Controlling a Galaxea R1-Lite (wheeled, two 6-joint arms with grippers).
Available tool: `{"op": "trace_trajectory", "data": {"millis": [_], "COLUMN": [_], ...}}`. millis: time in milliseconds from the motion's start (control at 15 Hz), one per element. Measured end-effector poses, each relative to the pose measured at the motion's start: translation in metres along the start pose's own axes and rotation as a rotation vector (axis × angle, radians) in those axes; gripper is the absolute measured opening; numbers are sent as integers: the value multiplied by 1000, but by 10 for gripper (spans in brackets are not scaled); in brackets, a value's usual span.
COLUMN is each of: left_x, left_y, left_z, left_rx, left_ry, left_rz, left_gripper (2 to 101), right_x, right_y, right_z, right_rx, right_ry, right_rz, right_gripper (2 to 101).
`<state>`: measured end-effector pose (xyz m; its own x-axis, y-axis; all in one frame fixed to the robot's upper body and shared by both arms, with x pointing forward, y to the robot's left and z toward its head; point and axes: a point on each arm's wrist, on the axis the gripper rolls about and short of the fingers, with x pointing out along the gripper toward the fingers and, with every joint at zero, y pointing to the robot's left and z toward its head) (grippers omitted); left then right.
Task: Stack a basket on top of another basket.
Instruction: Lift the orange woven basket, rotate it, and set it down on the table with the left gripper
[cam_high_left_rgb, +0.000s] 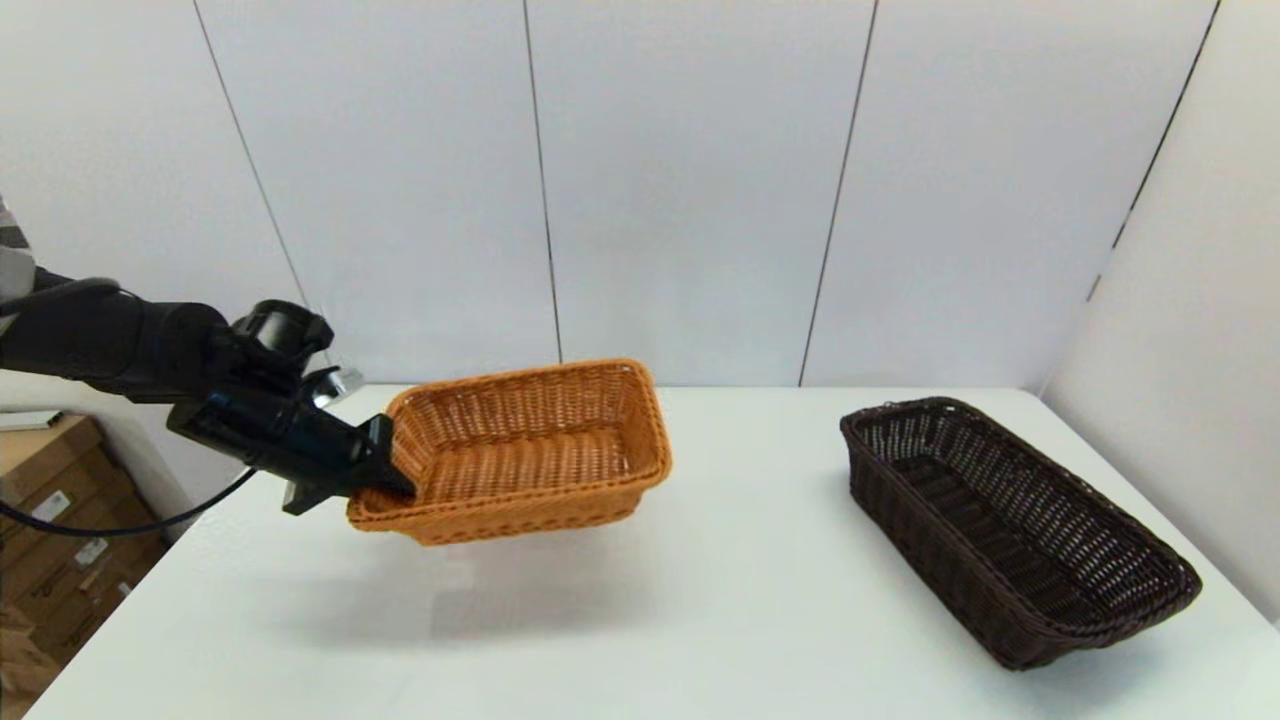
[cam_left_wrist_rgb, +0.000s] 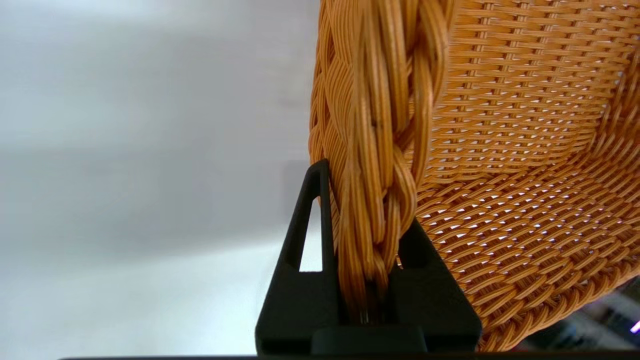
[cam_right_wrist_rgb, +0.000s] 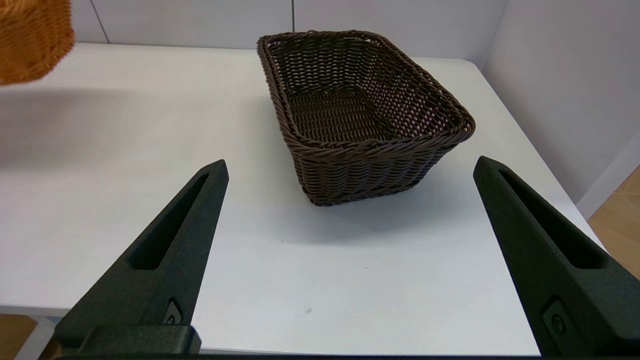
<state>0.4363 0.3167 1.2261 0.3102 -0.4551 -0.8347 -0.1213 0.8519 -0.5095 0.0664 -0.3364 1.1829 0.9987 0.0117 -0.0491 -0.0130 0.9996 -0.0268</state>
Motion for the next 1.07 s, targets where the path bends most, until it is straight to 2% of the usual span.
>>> {"op": "trace_trajectory", "data": {"millis": [333,667,1067], "left_x": [15,34,68], "left_y": [-51,-70,-82], "left_z": [-21,-17,-12], "left_rx": [66,97,118], "left_ry": [47,63,70], "left_rz": [-44,-45,36], "left_gripper": [148,148,148], "right_x": [0,0,0], "right_y": [0,0,0], "right_z": [0,0,0], "right_rx": [0,0,0], "right_ry": [0,0,0], "right_rz": [0,0,0], "right_gripper": [973,973,973]}}
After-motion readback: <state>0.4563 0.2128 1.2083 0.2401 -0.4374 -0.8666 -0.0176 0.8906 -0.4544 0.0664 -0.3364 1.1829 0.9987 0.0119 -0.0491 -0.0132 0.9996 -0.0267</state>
